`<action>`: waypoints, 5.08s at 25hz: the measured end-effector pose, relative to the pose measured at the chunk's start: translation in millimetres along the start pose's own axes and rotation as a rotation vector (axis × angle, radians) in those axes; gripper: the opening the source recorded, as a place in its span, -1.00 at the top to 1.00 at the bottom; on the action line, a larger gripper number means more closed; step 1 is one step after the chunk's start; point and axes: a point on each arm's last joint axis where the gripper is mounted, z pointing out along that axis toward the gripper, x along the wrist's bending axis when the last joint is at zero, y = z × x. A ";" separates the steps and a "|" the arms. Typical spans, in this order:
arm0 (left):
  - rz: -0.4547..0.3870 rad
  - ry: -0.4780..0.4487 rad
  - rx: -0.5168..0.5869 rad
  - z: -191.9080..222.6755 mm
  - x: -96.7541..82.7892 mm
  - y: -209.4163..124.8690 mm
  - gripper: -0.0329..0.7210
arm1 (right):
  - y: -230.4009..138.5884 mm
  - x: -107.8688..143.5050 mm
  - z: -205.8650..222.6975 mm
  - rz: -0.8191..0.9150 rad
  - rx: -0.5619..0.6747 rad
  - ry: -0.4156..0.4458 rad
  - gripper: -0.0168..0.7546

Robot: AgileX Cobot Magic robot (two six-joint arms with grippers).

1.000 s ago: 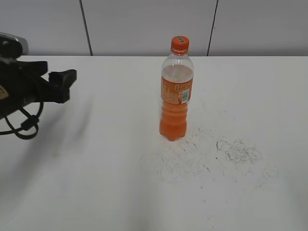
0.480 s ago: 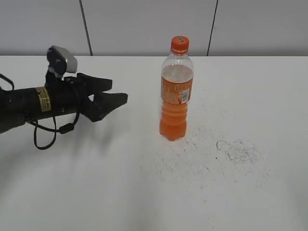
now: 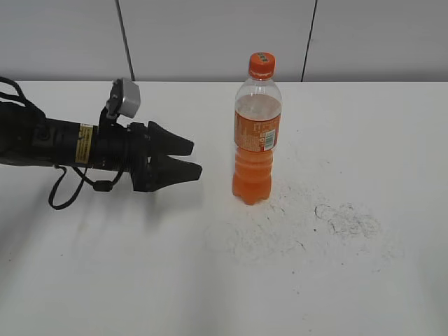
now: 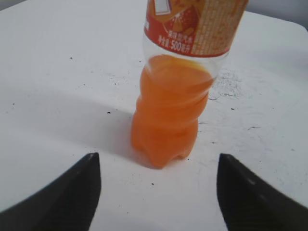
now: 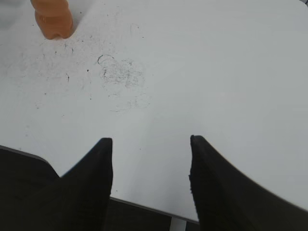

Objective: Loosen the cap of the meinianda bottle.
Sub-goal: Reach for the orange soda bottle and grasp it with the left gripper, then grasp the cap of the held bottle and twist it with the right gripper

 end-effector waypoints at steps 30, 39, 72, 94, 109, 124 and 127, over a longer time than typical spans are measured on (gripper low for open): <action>0.029 -0.134 -0.083 97.8 8.2 -15.1 -0.93 | 0.0 0.0 0.0 0.000 0.000 0.000 -0.04; 0.020 -0.138 -0.090 115.0 7.6 -22.0 -0.93 | 0.0 0.0 0.0 0.000 0.000 0.000 -0.04; 0.028 -0.147 -0.086 116.7 5.8 -21.5 -0.56 | 6.1 0.7 -4.1 0.069 -0.040 0.010 -0.04; 0.047 -0.186 -0.080 116.3 2.3 -22.1 -0.55 | 212.0 8.1 177.6 0.340 0.321 0.596 -0.04; 0.051 -0.195 -0.077 116.2 1.6 -22.4 -0.55 | 294.6 32.2 246.3 0.179 0.508 0.439 -0.04; 0.060 -0.208 -0.074 115.9 0.4 -22.8 -0.55 | 290.1 46.0 265.0 0.175 0.538 0.537 -0.04; 0.062 -0.209 -0.073 115.9 0.2 -22.9 -0.55 | 288.4 46.9 268.9 0.171 0.546 0.540 -0.04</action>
